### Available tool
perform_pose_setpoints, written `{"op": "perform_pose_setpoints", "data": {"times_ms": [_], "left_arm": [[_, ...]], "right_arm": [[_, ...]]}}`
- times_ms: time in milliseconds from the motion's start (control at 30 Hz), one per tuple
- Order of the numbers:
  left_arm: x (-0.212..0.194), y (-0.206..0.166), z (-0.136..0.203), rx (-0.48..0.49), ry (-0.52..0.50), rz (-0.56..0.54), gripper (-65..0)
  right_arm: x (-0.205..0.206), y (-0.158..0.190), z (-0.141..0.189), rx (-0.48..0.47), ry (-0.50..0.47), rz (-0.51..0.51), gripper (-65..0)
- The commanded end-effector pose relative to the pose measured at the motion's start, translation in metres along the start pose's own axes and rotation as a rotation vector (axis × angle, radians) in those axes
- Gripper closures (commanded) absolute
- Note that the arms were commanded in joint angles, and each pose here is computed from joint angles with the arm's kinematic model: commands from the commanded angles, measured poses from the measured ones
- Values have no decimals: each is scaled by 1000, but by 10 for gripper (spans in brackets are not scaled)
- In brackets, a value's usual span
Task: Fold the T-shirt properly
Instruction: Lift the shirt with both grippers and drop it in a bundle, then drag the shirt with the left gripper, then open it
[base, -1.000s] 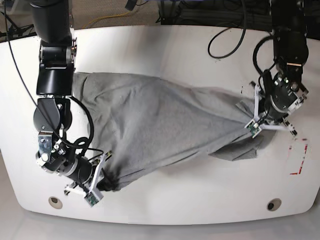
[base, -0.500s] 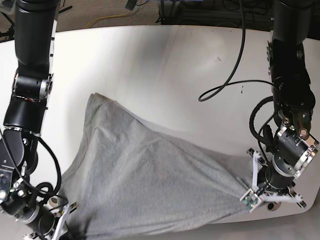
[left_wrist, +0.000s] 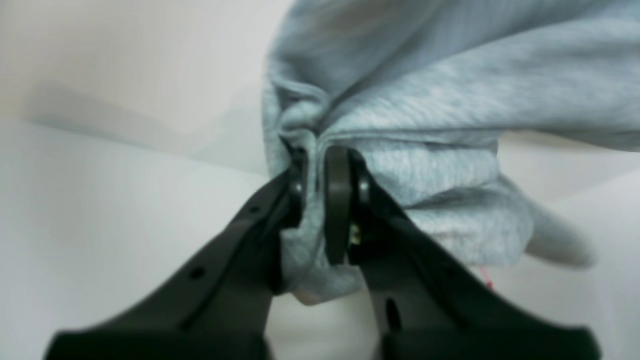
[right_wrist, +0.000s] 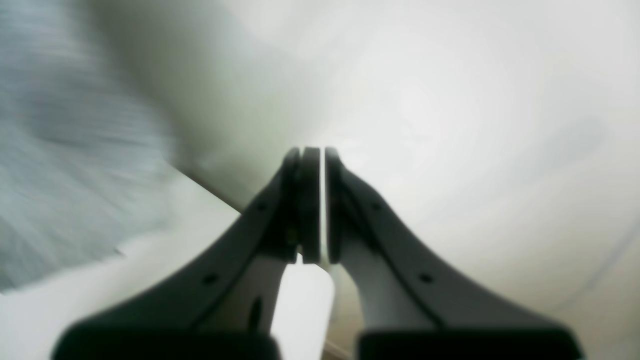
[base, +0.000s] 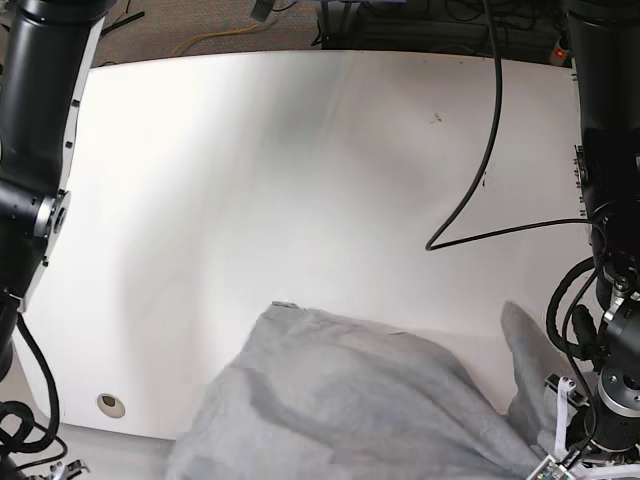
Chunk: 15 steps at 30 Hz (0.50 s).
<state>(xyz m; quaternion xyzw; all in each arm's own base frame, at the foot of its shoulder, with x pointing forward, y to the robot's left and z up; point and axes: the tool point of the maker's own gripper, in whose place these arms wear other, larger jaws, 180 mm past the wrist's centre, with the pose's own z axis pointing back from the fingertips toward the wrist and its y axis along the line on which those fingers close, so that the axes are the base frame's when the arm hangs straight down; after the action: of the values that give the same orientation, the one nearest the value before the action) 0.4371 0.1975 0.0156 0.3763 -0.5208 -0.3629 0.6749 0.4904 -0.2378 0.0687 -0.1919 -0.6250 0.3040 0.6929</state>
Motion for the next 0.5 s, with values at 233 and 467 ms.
{"op": "perform_pose_setpoints", "data": {"times_ms": [233, 467], "left_arm": [[-29, -58, -3, -117, 79, -79, -3], [-75, -142, 3, -312, 176, -108, -3]], "right_arm": [[-76, 39, 17, 23, 94, -35, 0], [-157, 110, 24, 132, 217, -172, 0]]}}
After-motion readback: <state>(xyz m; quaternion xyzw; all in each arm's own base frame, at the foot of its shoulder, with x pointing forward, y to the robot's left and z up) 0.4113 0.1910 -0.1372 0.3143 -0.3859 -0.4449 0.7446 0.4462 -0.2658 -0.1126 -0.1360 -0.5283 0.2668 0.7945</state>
